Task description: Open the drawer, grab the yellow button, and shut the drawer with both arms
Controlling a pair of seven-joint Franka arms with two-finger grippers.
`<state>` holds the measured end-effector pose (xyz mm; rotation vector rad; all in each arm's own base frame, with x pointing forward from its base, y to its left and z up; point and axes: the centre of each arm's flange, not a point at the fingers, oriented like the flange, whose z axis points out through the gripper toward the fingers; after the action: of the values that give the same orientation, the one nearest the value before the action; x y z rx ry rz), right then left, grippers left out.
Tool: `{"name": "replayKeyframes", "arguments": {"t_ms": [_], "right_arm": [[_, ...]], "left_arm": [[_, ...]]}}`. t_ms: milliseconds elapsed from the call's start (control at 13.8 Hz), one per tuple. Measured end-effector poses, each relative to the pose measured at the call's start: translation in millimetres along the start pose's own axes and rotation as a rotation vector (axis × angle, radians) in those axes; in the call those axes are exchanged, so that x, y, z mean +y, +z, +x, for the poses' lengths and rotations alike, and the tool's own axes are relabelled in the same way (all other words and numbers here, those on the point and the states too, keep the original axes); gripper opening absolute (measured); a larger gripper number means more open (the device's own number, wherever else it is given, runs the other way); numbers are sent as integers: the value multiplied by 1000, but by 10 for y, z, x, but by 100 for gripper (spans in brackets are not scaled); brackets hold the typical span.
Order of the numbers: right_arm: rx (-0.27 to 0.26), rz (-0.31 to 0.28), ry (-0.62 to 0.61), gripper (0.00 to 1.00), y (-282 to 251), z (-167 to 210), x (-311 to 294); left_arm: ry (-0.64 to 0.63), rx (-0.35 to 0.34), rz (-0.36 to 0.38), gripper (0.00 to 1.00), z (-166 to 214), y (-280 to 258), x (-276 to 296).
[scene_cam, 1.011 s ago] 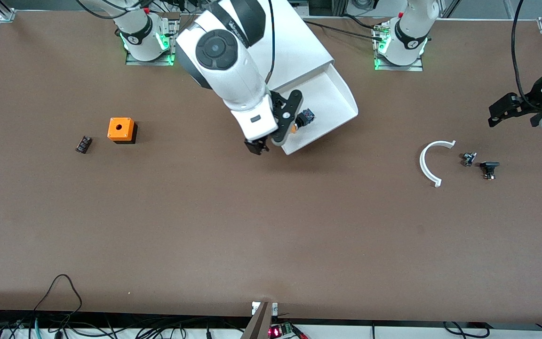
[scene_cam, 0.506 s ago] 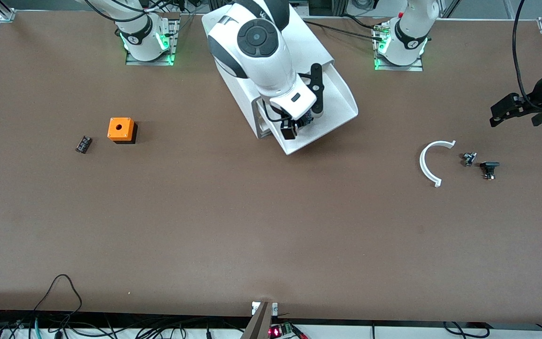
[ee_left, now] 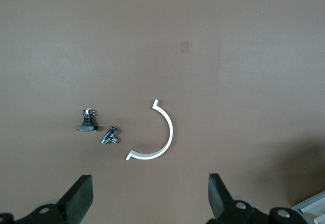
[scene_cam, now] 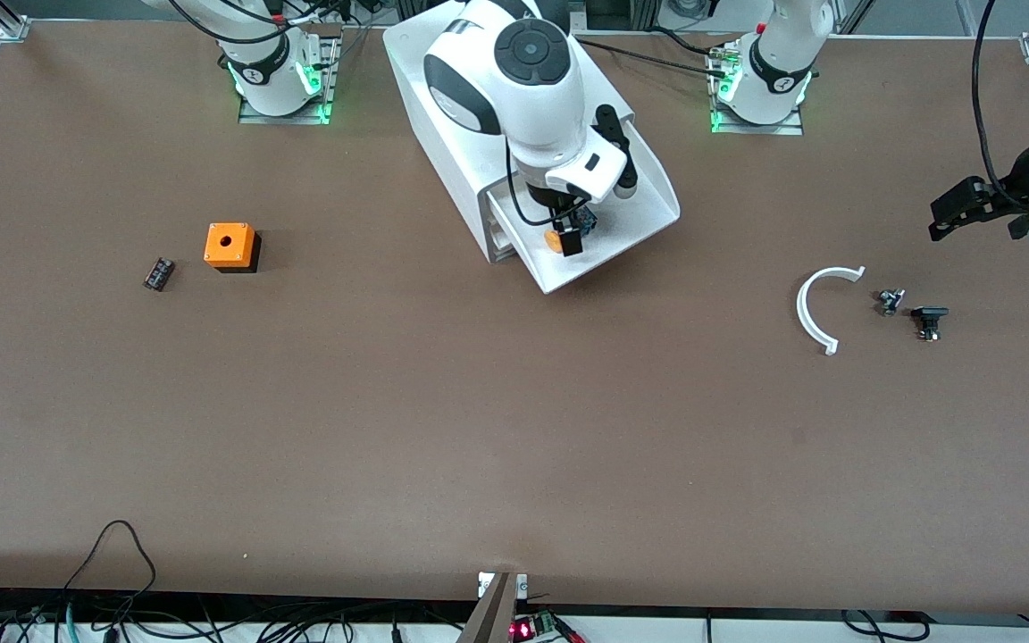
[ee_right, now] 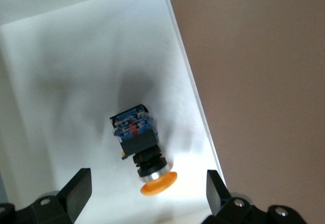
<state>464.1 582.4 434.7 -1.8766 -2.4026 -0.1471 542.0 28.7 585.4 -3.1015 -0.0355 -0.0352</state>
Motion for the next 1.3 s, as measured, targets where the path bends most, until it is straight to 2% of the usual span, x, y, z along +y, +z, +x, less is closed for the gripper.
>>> {"name": "replayKeyframes", "arguments": {"t_ms": [433, 1011, 1300], "right_arm": [[-56, 42, -25, 100, 263, 6, -49], [-69, 64, -60, 100, 409, 181, -201], [-75, 67, -66, 97, 456, 200, -218]], "left_arm": [[0, 0, 0, 100, 0, 0, 0], [-1, 0, 0, 100, 0, 0, 1], [-1, 0, 0, 100, 0, 0, 1]]}}
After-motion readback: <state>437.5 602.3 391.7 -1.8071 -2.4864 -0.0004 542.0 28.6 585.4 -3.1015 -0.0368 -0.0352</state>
